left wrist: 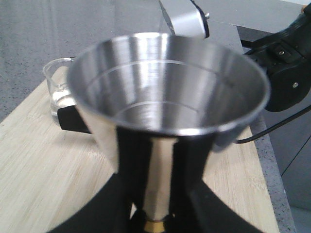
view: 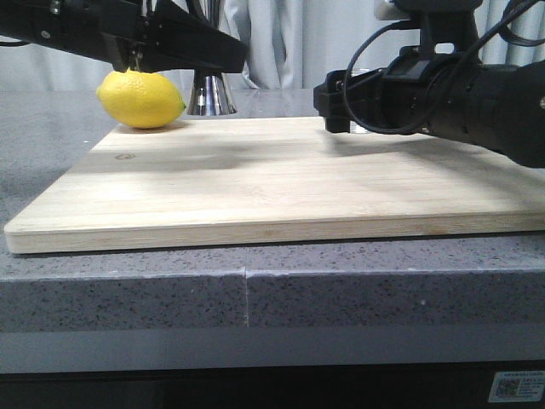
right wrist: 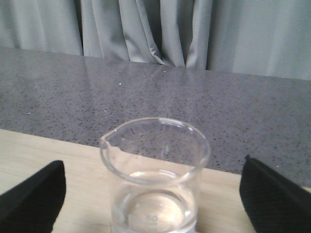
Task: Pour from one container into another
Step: 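Grasp the glass beaker with the right gripper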
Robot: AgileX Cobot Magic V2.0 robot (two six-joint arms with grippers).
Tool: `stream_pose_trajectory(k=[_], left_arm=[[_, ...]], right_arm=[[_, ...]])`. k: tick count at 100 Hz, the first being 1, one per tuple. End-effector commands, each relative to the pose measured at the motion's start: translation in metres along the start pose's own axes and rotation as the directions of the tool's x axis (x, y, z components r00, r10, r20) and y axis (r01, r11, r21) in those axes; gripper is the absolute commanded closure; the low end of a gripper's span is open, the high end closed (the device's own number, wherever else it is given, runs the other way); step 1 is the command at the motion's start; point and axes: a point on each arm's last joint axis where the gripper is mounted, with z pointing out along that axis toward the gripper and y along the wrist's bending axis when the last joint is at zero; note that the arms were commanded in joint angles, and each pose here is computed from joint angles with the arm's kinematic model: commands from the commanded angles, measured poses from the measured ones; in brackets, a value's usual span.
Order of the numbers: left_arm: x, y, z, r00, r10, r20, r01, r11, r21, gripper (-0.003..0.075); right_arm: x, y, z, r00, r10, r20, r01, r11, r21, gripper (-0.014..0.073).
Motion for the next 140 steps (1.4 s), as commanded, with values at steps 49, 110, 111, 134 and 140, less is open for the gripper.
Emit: stream_pose_trajectory(k=[49,110,111,134,140], left_arm=[[-0.0346,-0.0171,-0.0064,0.991,0.039,0.125,-0.047,0.997,0.068,0.0722],[-0.0346,-0.0171,-0.0064,0.991,0.039,0.125,-0.047,0.997,0.068,0.0722],[-0.0346,-0.0171,-0.0064,0.991,0.039,0.125,-0.047,0.997,0.068,0.0722],[-0.0346,-0.0171,-0.0064,0.991,0.039,0.125,-0.047,0.997,0.068,0.0722],[-0.0346,-0.0171,-0.0064,0.991,0.039,0.125,-0.047,0.997,0.068,0.0722]], right_arm=[[-0.0304,-0.0089,0.0012,0.989,-0.007,0.145,0.005,1.000,0.019,0.0192],[-0.0304,-0.0082,0.0012,0.989,-0.011,0.146,0.009,1.000,0.012,0.0349],[-0.0304,-0.0082,0.0012,0.989,-0.011,0.146,0.009,1.000,0.012,0.0349],[-0.0304,-0.0082,0.0012,0.989,-0.011,0.146,0.009,1.000,0.012,0.0349],[-0.0304,-0.0082,0.0012,0.989,-0.011,0.146,0.009,1.000,0.012,0.0349]])
